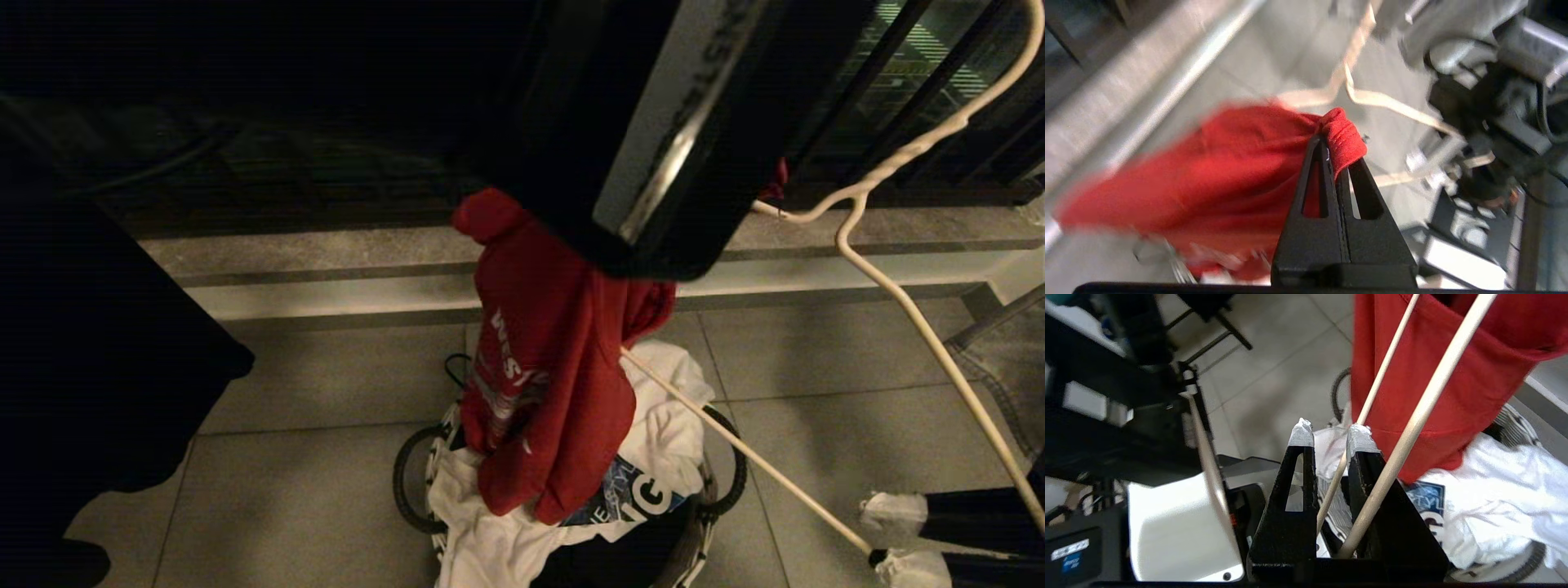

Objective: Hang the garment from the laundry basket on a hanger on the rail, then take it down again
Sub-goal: Hang the clothes on the clothes rack

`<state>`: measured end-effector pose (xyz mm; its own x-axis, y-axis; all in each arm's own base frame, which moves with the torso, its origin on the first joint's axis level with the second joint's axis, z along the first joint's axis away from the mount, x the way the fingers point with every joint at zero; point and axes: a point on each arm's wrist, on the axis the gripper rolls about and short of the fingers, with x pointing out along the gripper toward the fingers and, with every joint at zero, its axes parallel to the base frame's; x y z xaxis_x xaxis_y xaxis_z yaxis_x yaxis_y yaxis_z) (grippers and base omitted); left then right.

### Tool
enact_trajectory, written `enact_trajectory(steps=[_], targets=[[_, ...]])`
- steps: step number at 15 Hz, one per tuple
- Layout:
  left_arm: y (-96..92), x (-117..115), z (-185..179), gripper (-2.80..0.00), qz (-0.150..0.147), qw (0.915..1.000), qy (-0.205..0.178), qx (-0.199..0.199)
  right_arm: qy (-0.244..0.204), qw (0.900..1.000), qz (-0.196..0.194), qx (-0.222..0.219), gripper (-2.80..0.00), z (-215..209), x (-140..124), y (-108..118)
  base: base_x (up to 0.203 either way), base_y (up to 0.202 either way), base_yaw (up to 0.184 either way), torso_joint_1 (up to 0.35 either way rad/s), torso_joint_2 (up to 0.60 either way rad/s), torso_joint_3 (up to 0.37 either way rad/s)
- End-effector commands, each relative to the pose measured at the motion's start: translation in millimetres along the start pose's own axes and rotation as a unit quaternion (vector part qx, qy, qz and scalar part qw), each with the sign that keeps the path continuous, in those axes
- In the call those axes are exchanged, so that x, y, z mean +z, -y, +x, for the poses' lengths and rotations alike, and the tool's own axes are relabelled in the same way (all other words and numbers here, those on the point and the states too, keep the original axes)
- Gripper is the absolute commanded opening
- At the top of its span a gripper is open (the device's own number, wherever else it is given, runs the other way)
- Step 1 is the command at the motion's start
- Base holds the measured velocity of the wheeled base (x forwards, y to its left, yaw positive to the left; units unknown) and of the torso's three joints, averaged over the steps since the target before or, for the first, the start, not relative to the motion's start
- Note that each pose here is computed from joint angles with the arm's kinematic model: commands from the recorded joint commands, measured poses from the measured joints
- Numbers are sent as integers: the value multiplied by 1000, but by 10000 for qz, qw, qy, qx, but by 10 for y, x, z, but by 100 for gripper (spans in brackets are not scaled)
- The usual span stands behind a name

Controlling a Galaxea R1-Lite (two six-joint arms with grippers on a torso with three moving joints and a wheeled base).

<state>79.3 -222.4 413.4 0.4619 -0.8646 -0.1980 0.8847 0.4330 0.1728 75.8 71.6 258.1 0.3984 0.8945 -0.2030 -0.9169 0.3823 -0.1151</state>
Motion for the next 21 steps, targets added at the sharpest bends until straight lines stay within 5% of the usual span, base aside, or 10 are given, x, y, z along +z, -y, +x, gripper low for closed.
enact_trajectory(steps=[1, 8, 21], targets=[[-6, 16, -35, -280, 42, 10000, 60, 4, 91, 9999, -63, 67, -280, -54, -5, -34, 0, 0, 0, 0, 0, 0], [56, 50, -21, -280, 46, 9993, 235, -279, 274, 9973, -87, 669, -280, -106, -3, -95, 0, 0, 0, 0, 0, 0], [180, 47, 29, -280, 151, 9969, 255, -735, 366, 9933, 8, 1092, -280, -123, -20, -126, 0, 0, 0, 0, 0, 0]])
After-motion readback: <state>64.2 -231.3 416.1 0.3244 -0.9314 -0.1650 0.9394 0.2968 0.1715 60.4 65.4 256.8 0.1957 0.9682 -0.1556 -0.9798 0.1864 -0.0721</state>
